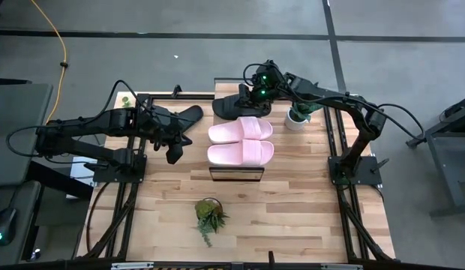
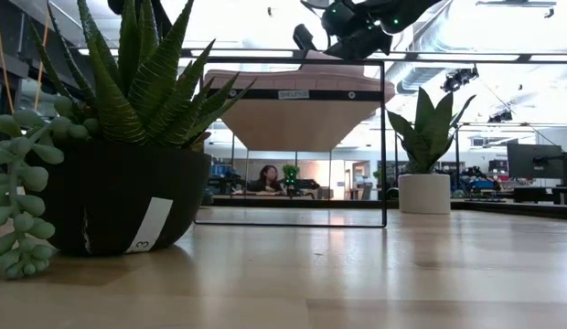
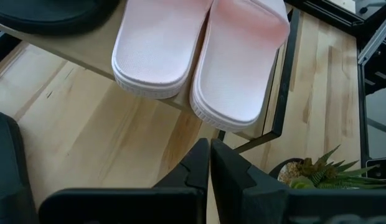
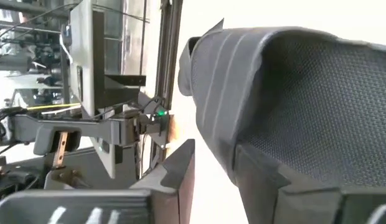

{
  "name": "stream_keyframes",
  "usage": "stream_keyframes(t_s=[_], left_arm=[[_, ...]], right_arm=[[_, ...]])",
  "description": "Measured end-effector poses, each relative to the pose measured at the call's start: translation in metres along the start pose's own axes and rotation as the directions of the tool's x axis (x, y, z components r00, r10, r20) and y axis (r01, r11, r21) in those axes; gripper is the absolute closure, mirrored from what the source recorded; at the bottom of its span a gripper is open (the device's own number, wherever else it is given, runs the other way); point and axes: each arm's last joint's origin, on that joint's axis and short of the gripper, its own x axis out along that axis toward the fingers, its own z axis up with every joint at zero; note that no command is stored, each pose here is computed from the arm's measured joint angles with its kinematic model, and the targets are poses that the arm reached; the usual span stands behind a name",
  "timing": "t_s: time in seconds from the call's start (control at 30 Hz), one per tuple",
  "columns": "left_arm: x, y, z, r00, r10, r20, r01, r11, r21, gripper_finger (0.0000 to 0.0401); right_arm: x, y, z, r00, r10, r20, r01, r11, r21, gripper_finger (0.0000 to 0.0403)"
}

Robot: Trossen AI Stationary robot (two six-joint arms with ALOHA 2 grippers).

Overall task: Pick and place slides into the shelf
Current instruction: Put the bottom black slide on the shelf

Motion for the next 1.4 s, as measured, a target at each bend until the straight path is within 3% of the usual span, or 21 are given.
stream_keyframes(t_s=[0.27,0.8,1.17,1.4], left_arm=[[0.0,0.0,0.0,1.0,0.001,0.0,-0.001,1.0,0.0,0.0396],[0.0,0.0,0.0,1.0,0.004,0.0,-0.004,1.0,0.0,0.0396],[0.002,0.006,0.013,0.972,0.179,0.156,-0.175,0.984,-0.035,0.0396],[0.014,0.035,0.035,0.974,0.095,0.206,-0.068,0.989,-0.134,0.0396]], right_arm=[[0.0,-0.007,-0.003,0.997,-0.081,0.0,0.081,0.997,0.001,0.0306],[-0.005,-0.004,-0.001,0.995,-0.085,0.051,0.089,0.994,-0.067,0.0306],[-0.05,0.011,-0.003,0.977,-0.085,0.197,0.119,0.979,-0.164,0.0306],[-0.063,0.006,0.001,0.973,-0.12,0.196,0.163,0.961,-0.223,0.0319]])
